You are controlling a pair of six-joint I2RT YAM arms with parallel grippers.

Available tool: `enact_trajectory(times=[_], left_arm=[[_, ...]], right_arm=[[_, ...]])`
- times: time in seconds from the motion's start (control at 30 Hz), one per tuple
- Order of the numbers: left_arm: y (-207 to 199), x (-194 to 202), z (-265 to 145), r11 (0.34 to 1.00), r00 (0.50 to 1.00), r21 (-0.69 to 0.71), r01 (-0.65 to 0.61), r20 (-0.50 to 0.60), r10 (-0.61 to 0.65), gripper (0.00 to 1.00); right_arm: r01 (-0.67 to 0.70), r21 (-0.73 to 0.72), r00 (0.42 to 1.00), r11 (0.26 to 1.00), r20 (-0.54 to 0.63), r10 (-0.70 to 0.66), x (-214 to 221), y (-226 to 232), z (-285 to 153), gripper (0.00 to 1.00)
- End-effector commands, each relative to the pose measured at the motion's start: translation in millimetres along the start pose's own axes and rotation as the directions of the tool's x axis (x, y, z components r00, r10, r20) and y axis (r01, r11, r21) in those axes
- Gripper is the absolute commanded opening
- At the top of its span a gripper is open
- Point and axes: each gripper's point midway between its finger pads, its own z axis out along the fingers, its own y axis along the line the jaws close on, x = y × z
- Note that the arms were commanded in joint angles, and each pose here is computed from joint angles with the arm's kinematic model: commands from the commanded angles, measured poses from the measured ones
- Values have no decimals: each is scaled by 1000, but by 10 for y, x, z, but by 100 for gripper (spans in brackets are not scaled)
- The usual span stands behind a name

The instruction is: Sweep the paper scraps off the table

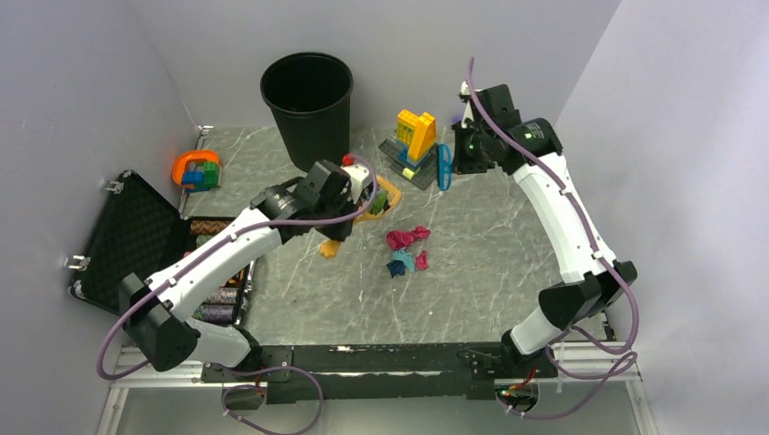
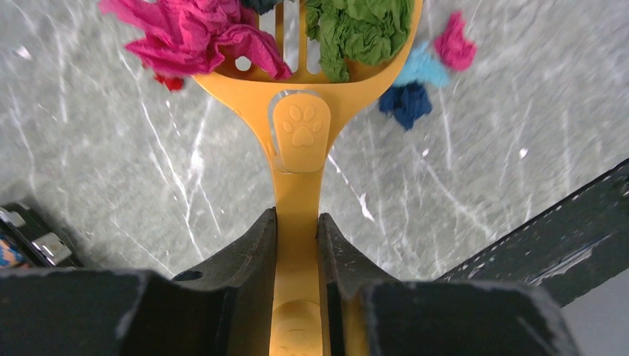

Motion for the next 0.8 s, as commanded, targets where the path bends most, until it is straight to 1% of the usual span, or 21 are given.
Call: enact_trajectory(times=[0.0, 0.2, 0.27, 0.5, 0.57, 0.67, 0.77], left_arm=[[70, -512, -202, 999, 994, -24, 38, 107, -36, 0], [281, -989, -298, 997, 985, -36, 68, 164, -61, 0], [426, -1159, -326, 994, 978, -37, 101, 185, -92, 0], [811, -1780, -362, 979, 943, 25, 203, 263, -202, 0], [911, -1969, -337, 967, 924, 67, 247, 284, -256, 0], [1022, -2261, -402, 939, 875, 162, 304, 342, -343, 0], [1131, -2434, -407, 891, 816, 268, 368, 366, -447, 0]], right_arm=[[-54, 35, 995, 998, 80, 51, -101, -148, -181, 0], [-84, 32, 994, 996, 71, 81, 33, -166, -196, 0], [-96, 10, 993, 995, 67, 95, 78, -132, -212, 0], [-109, -37, 993, 993, 38, 110, 175, -54, -219, 0], [-104, -44, 994, 994, 29, 105, 184, -42, -218, 0], [-97, -51, 995, 994, 26, 99, 176, -28, -238, 0], [-96, -63, 995, 993, 25, 98, 181, -9, -263, 0]])
